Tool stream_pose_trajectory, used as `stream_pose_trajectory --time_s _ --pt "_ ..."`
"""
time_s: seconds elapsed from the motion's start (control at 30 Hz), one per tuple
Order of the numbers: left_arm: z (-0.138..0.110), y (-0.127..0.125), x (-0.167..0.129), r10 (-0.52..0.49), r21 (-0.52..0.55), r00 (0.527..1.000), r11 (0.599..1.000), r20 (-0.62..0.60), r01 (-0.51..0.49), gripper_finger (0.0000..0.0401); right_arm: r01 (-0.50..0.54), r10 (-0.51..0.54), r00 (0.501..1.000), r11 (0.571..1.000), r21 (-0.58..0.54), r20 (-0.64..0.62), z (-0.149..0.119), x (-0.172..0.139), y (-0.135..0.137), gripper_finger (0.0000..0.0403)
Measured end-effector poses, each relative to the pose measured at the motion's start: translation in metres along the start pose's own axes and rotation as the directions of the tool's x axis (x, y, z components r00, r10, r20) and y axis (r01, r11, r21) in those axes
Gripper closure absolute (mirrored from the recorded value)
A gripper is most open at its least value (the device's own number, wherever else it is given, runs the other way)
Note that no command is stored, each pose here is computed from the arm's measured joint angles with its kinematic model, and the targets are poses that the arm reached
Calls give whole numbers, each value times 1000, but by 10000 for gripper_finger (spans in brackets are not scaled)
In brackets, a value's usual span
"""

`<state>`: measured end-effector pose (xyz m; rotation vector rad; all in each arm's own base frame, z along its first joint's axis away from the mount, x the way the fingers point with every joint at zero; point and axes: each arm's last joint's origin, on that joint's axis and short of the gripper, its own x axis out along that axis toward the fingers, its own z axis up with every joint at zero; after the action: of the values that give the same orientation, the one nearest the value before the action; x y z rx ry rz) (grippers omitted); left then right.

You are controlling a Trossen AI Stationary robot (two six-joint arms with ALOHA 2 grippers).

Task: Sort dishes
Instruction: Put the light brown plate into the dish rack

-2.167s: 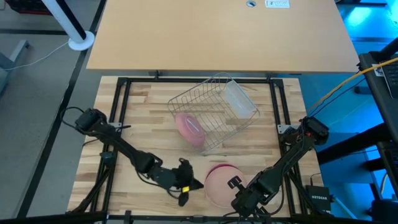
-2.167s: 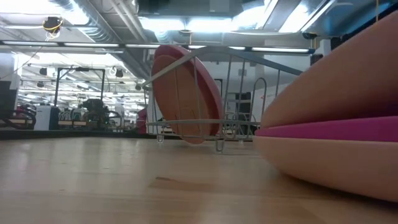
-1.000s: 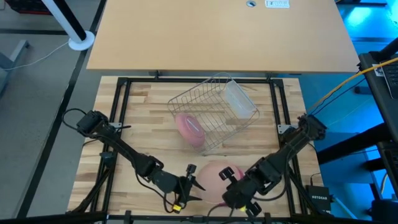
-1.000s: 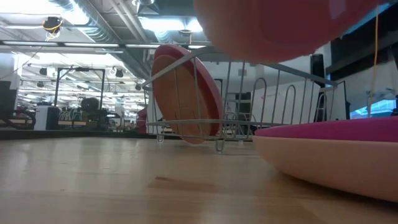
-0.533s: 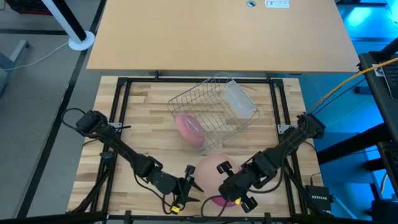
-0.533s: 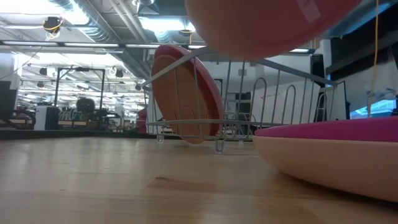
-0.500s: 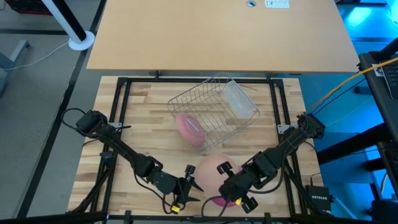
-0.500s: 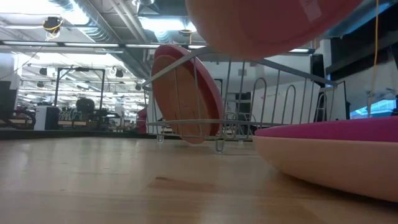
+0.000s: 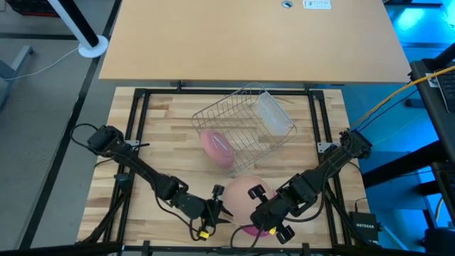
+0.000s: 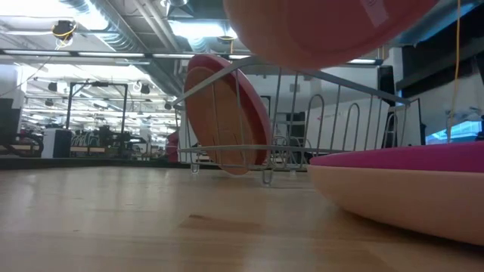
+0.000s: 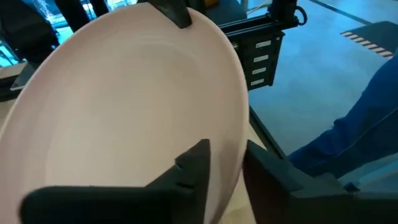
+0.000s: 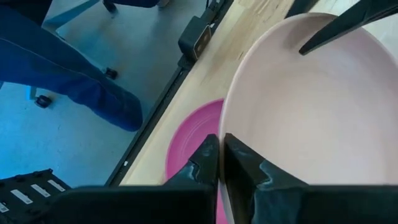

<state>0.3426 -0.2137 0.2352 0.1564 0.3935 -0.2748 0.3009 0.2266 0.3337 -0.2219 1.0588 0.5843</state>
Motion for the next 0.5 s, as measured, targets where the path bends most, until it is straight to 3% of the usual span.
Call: stream_pose_trajectory --time_s 0.2,0.5 --pt "1 0 0 -11 5 1000 1000 6 11 392 44 -44 999 999 -7 1 0 0 -1 384" --pt "1 0 0 -9 -53 1000 999 9 10 397 72 -72 997 997 -32 0 -1 0 -2 383"
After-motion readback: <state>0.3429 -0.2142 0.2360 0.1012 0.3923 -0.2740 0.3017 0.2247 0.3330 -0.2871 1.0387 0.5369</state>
